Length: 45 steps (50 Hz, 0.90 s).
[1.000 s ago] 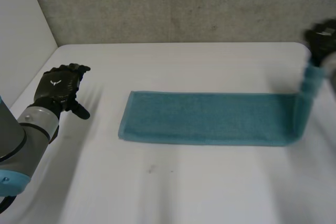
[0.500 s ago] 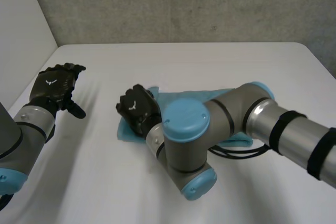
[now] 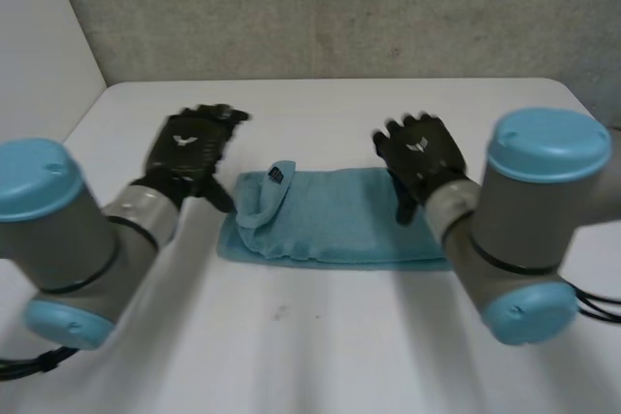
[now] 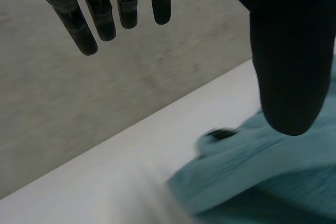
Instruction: Fold the laundry
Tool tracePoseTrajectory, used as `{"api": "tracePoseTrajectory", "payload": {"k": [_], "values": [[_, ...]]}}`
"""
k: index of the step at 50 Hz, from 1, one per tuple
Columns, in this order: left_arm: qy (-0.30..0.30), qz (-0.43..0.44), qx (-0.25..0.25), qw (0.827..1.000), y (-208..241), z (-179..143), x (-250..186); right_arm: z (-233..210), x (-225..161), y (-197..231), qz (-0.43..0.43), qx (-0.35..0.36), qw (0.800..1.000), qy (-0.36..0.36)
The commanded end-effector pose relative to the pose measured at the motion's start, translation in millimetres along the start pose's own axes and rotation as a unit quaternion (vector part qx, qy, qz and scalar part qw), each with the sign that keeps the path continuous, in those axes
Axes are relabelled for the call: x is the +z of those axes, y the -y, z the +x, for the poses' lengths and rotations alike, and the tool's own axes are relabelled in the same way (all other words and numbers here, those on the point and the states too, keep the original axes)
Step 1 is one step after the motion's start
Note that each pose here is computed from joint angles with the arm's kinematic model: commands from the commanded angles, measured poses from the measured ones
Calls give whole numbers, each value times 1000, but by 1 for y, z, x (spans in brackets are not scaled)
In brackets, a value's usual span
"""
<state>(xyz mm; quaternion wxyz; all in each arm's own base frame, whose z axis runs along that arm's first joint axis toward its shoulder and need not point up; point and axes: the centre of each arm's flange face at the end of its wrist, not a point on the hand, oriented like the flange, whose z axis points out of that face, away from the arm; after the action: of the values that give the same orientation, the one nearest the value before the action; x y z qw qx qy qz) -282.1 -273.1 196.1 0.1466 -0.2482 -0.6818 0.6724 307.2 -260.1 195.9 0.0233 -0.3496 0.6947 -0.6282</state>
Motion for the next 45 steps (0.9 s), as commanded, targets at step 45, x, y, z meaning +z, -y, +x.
{"api": "tracePoseTrajectory", "payload": {"k": [45], "values": [[130,-80,3,988,-27,-15,1,29,6,-104,-85,25,996,-24]]}}
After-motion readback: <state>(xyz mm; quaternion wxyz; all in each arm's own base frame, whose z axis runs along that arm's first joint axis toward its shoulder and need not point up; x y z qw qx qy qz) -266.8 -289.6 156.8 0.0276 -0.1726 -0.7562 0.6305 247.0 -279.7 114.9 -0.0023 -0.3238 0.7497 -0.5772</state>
